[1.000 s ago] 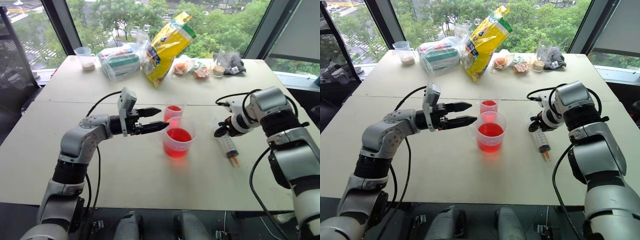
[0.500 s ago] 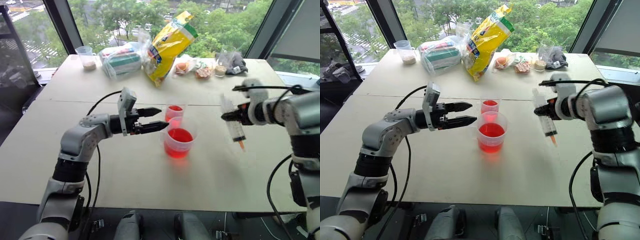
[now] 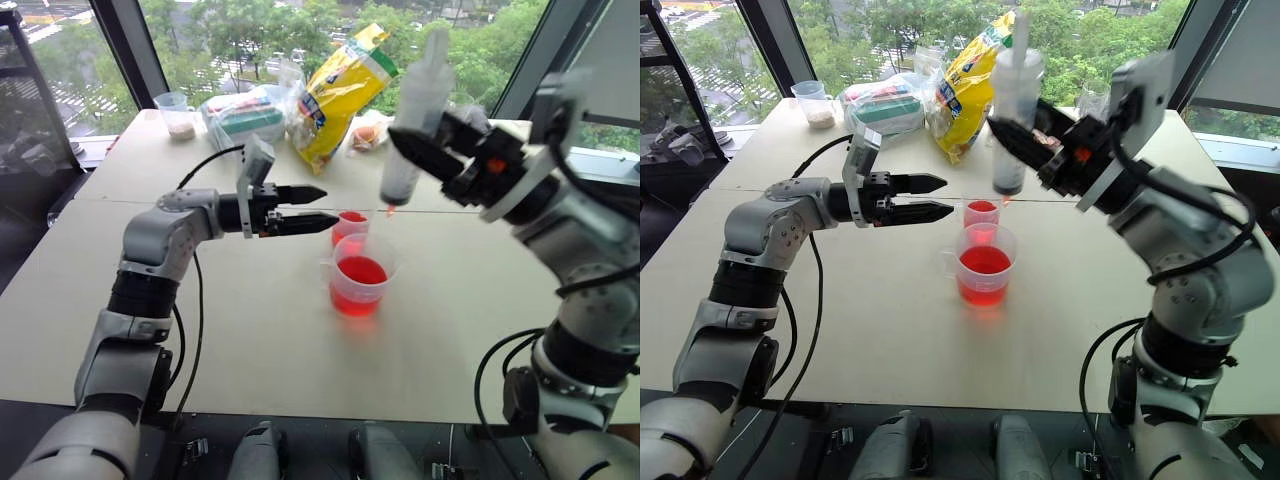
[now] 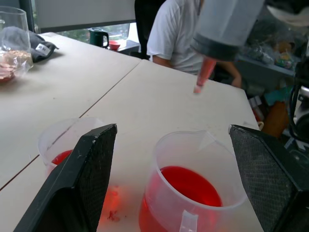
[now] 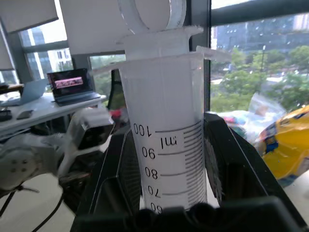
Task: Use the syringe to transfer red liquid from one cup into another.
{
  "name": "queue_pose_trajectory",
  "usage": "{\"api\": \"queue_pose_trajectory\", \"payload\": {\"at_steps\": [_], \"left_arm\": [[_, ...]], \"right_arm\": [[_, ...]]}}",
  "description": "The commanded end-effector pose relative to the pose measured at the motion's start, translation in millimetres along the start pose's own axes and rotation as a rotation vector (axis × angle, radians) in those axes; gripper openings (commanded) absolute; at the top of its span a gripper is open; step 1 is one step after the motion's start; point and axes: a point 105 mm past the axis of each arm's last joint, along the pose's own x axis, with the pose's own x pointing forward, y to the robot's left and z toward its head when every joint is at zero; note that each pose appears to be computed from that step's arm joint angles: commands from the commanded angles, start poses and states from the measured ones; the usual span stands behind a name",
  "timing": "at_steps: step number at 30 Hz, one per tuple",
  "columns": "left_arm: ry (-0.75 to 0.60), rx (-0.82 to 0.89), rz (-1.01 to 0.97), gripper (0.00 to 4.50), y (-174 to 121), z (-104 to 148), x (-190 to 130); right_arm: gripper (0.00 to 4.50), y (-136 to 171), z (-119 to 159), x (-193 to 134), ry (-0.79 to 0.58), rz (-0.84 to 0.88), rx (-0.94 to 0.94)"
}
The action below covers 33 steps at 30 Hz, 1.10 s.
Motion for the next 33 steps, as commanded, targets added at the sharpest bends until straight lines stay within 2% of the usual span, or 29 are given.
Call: {"api": "queue_pose_trajectory", "payload": {"at_steps": [1,7,14,24,33], "left_arm": [[-0.018,0.070,-0.011,3.82,1,18,-1],[-0.029,0.105,-0.031,3.82,0,35,1],[-0.013,0.120,-0.051,3.82,-2,38,4],[0.005,0.127,-0.092,3.82,-5,34,15],[0.001,0.152,-0.144,3.82,-6,27,46]], "right_arm": [[1.42,18,-14,2,-0.027,0.040,-0.057],[1.42,30,-69,-3,0.034,-0.001,-0.058],[1.42,37,-105,-11,0.090,-0.037,-0.022],[1.42,39,-113,-12,0.108,-0.044,-0.025],[1.42,41,-114,-12,0.125,-0.028,-0.038]]}}
